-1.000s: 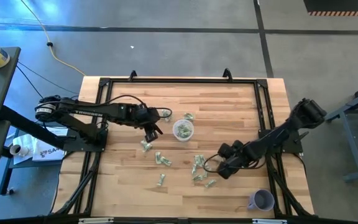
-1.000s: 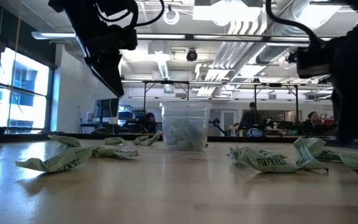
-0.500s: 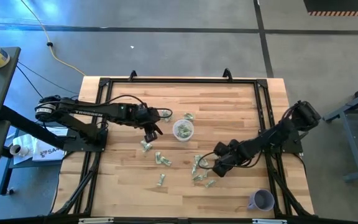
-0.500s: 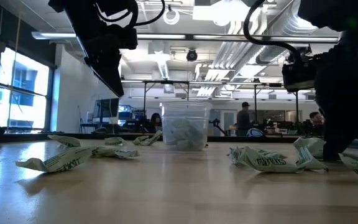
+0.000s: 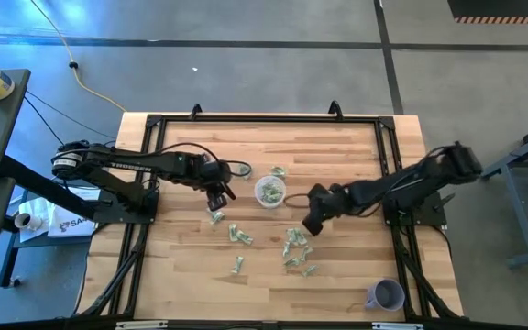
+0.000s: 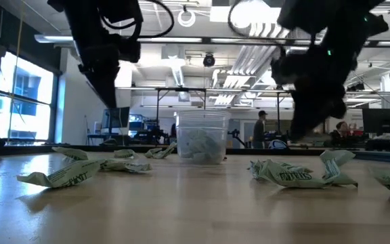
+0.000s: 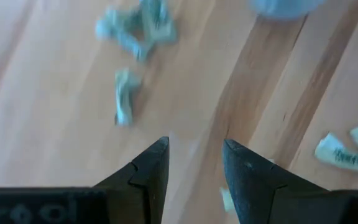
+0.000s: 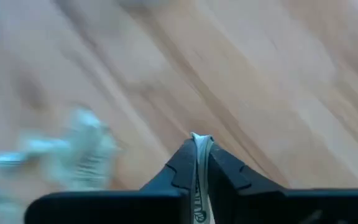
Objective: Pick and place Stevia / Truvia into bins
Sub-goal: Put the white stevia packet into the transparent container
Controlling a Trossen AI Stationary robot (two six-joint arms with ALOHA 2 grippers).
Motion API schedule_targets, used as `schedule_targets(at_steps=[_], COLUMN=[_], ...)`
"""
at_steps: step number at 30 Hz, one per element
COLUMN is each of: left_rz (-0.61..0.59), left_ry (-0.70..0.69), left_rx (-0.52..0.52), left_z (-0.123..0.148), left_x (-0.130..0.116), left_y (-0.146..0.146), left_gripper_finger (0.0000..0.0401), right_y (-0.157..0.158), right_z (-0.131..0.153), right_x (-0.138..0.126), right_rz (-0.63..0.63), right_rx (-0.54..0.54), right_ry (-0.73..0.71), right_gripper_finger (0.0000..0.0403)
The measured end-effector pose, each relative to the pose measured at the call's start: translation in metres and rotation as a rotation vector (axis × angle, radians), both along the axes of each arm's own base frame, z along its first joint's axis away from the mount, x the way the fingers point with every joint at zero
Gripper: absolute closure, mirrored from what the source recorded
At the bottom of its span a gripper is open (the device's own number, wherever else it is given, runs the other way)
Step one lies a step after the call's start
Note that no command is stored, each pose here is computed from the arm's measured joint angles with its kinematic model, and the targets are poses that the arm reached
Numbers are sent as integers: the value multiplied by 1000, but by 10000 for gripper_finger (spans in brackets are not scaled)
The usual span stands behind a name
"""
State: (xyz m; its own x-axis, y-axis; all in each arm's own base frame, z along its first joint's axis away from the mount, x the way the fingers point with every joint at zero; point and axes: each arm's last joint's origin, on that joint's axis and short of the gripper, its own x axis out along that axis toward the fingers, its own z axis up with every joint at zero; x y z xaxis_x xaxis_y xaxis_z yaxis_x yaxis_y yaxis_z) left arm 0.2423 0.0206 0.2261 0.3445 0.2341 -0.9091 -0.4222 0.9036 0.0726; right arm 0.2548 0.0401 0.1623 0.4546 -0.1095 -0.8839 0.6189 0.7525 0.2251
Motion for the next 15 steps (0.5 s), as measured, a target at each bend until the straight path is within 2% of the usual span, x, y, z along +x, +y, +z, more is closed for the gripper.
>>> schedule_targets(at_steps=[4, 8, 11, 15], left_rz=[101, 185, 218, 264], left_ry=[41, 31, -1, -99], left_rx=[-59, -84, -95, -88], left_z=[-2, -2, 3, 20], left_x=[-6, -8, -11, -21], left_y=[-1, -1, -1, -1], left_gripper_finger=[217, 217, 224, 254], right_y=[-27, -58, -75, -86], right_z=[26, 46, 60, 76], right_x=[0, 10, 26, 58], right_rz=[9, 40, 92, 211], right_rx=[-31, -2, -31, -64], right_ry=[-135, -266, -309, -346], right_gripper_finger=[396, 399, 398, 400])
